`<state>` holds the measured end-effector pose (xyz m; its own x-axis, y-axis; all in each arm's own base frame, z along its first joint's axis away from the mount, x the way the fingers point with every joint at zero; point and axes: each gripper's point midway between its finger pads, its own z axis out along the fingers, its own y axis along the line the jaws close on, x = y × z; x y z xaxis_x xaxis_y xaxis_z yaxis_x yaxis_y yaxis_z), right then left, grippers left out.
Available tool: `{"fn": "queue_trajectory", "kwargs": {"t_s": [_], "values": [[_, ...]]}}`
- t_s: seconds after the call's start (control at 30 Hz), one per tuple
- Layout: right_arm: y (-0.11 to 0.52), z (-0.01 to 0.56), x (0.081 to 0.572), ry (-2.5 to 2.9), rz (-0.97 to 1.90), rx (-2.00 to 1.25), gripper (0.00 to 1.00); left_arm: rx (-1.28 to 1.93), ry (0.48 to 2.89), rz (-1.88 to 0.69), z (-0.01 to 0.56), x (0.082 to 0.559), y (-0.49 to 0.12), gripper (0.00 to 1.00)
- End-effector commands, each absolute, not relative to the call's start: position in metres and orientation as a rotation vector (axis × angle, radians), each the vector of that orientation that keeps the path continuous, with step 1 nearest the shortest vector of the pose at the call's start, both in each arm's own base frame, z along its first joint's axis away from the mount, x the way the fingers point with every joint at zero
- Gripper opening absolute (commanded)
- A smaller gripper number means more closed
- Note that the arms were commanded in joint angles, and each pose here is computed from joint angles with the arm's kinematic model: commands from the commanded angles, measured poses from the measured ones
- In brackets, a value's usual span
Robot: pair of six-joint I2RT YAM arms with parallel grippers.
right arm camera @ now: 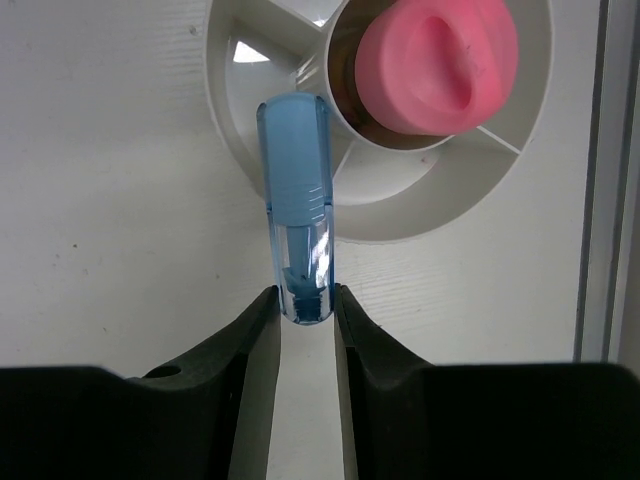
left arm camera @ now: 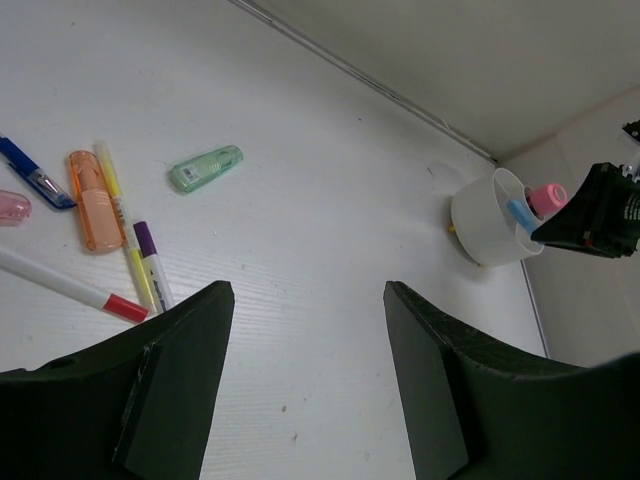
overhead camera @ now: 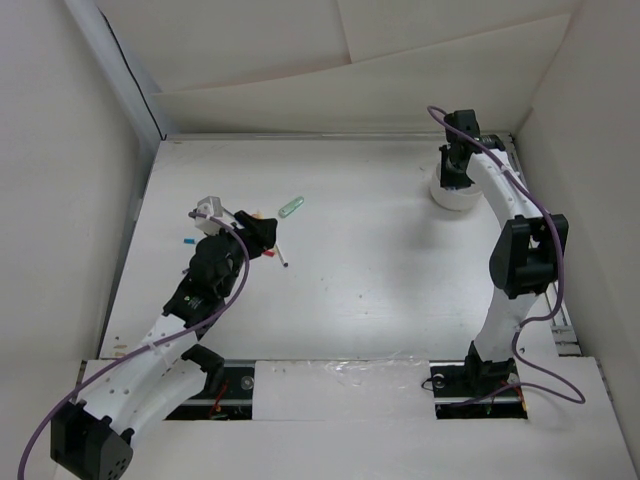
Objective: Sort the stationery into containers
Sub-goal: Place the pen in the storage box.
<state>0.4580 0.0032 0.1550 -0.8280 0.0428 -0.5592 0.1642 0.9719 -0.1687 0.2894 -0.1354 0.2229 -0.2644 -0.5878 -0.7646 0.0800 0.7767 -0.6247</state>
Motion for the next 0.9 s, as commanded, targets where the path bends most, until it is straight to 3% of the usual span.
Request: {"fn": "queue_trajectory", "kwargs": {"t_s": [0.0, 0.37, 0.6, 0.87], "values": [[-0.002, 0.189, 0.479, 2.4, -0.294, 0.216, 0.31, -0.408, 1.665, -0.696, 0.246, 0.29, -0.133, 0.58], [0.005, 0.171, 0.478, 2.438, -0.279, 0.19, 0.32, -0.414, 1.653, -0.693, 0.249, 0.29, -0.131, 0.58], [0.002, 0.185, 0.481, 2.403, -0.322, 0.202, 0.45, -0.414, 1.653, -0.693, 0.249, 0.29, -0.131, 0.58], [0.018, 0.191, 0.482, 2.382, -0.329, 0.154, 0.5, -0.414, 1.653, -0.693, 0.249, 0.29, -0.131, 0.58]]}}
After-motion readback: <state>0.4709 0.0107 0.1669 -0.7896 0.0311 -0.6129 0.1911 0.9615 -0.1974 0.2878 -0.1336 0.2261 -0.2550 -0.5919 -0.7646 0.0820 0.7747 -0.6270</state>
